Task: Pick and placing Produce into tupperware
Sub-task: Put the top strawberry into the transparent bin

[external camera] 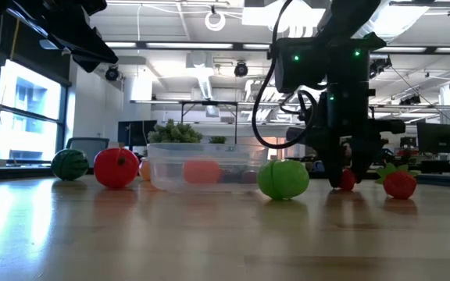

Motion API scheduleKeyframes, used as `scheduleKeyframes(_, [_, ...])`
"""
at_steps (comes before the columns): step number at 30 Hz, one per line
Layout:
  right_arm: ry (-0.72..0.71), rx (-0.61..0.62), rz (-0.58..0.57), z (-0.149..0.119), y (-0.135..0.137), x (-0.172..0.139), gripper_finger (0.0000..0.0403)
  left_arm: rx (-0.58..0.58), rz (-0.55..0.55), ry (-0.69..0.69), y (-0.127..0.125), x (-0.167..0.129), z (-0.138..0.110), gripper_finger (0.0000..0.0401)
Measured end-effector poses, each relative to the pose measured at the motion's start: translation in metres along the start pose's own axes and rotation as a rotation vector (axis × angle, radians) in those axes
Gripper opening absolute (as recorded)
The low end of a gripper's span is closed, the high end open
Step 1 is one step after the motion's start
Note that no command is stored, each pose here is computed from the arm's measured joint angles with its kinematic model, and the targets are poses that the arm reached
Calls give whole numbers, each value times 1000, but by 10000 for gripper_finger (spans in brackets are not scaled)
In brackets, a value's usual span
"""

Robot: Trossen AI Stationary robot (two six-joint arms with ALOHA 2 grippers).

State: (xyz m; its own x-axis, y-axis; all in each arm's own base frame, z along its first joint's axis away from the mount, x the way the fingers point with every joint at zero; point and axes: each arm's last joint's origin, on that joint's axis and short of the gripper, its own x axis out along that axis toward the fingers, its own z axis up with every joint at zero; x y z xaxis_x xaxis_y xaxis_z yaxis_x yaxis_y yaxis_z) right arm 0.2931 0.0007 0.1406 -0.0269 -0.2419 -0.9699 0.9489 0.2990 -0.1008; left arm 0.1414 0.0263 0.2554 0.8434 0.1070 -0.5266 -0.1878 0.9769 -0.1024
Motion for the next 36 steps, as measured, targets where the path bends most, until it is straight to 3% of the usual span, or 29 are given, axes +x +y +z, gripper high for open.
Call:
scheduleKeyframes(6, [-11, 0, -1, 0, 0, 0, 192, 0, 0, 0, 0, 0, 0, 51])
scheduleKeyframes(16, [-13, 3, 4, 1, 1, 0, 139, 0, 0, 0, 0, 0, 0, 51])
scheduleKeyframes(26, [-32, -4, 0, 1, 1, 0, 136, 0, 0, 0, 0, 0, 0, 51])
scheduleKeyframes(36, [-136, -113, -39, 3, 0, -1, 136, 0, 0, 0, 0, 0, 0, 51])
